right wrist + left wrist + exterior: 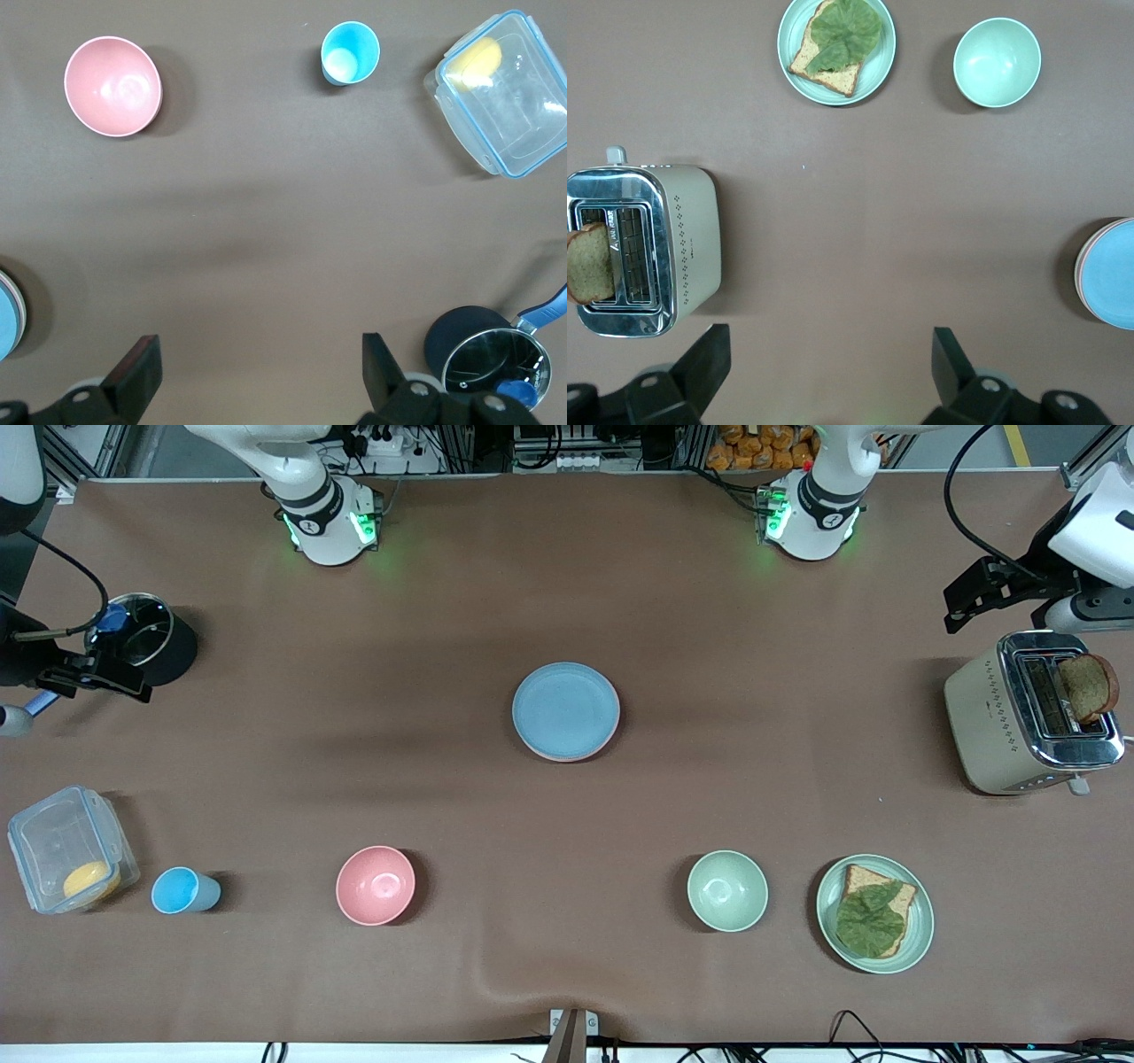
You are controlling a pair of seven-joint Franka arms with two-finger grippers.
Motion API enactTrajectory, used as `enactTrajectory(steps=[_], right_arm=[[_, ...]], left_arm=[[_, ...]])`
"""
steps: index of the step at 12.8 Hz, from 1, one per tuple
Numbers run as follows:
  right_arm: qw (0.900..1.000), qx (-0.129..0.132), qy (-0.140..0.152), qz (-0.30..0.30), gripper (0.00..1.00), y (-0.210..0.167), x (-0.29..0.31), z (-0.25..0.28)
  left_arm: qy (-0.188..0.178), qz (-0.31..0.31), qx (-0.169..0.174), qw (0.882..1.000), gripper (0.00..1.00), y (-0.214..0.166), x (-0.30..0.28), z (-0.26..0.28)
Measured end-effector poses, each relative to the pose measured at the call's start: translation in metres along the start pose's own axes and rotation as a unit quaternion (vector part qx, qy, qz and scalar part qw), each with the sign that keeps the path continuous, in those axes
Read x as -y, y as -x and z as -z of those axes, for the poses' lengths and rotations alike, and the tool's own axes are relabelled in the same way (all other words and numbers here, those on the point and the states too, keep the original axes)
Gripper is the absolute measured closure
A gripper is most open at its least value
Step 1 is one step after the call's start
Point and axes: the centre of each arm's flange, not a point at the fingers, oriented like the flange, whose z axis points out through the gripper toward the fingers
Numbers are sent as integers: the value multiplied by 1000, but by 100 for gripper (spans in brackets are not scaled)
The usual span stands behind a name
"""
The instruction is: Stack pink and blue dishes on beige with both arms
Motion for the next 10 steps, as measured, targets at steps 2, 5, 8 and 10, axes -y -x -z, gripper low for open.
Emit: enactTrajectory(steps=[2, 5, 8, 10], right_arm=[[1000, -5, 0, 0, 0, -1, 0, 3], [1000, -22, -1, -3, 0, -4, -3, 7], [1000, -25, -1, -4, 0, -5, -4, 8], [1000, -25, -1, -4, 0, -5, -4, 7]], left_arm=[[0, 2, 1, 1000, 0, 0, 2, -1], [0, 11, 5, 1000, 0, -3, 12, -4], [1, 18, 5, 1000, 0, -9, 20, -5], [1, 18, 5, 1000, 0, -10, 20, -6]])
